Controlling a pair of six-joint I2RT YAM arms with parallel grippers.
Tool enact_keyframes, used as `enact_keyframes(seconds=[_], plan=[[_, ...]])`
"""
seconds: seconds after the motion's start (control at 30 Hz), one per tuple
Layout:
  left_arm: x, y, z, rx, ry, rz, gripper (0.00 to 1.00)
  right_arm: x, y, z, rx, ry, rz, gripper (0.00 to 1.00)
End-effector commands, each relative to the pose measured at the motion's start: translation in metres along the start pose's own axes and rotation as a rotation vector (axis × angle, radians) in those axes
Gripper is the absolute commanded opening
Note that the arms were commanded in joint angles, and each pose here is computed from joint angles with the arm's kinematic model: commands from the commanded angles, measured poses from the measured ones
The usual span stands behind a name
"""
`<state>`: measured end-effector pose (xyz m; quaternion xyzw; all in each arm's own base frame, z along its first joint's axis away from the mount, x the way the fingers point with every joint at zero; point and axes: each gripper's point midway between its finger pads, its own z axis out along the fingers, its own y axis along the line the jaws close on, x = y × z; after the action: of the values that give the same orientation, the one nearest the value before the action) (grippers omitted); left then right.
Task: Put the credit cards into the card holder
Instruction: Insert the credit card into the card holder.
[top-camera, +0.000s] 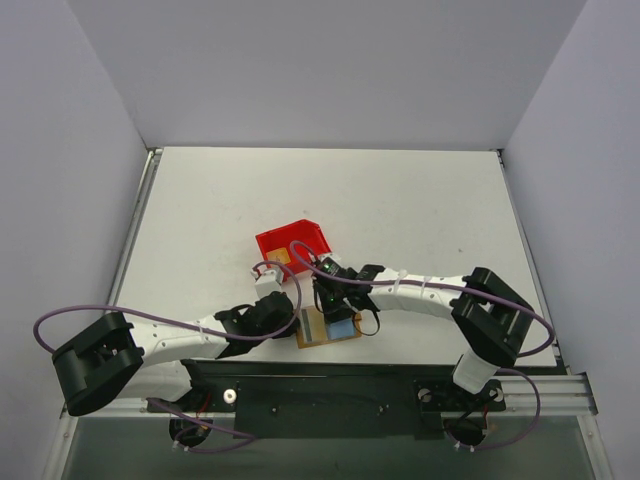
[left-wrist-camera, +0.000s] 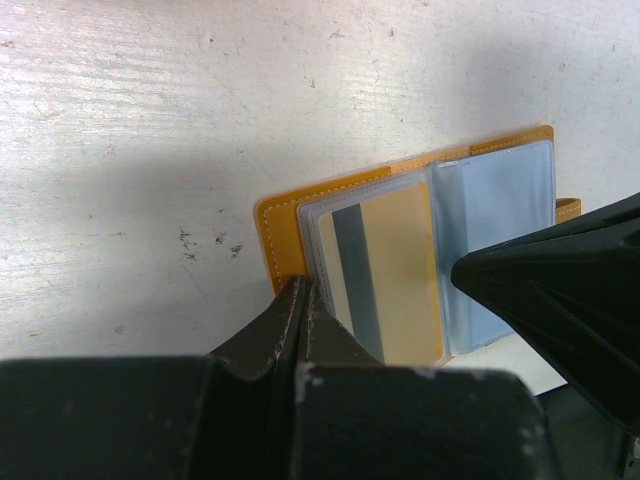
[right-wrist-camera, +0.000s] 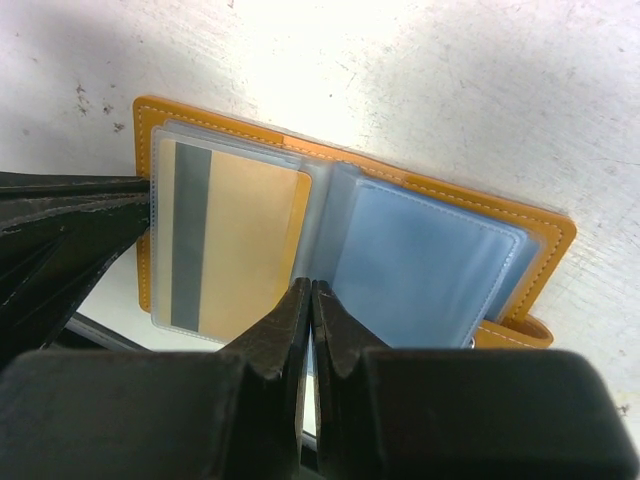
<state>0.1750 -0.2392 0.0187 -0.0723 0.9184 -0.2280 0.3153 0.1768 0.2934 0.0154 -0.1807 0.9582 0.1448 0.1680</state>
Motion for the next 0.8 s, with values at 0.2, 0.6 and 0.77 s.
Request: enact_keyframes(seconds=[0.2, 0.6, 0.77], plan=[[0.033, 0.042, -0.002, -0.125, 0.115, 0.068, 0.0, 0.004, -0.01, -0.004, 0.104, 0.041, -0.069, 0.0], [0.032, 0.042, -0.003, -0.123, 0.112, 0.066, 0.0, 0.018, -0.005, 0.012, 0.107, 0.104, -0.084, 0.0], [0.033, 0.042, -0.002, -0.124, 0.116, 0.071, 0.0, 0.021, 0.004, 0.016, 0.049, 0.111, -0.071, 0.0]])
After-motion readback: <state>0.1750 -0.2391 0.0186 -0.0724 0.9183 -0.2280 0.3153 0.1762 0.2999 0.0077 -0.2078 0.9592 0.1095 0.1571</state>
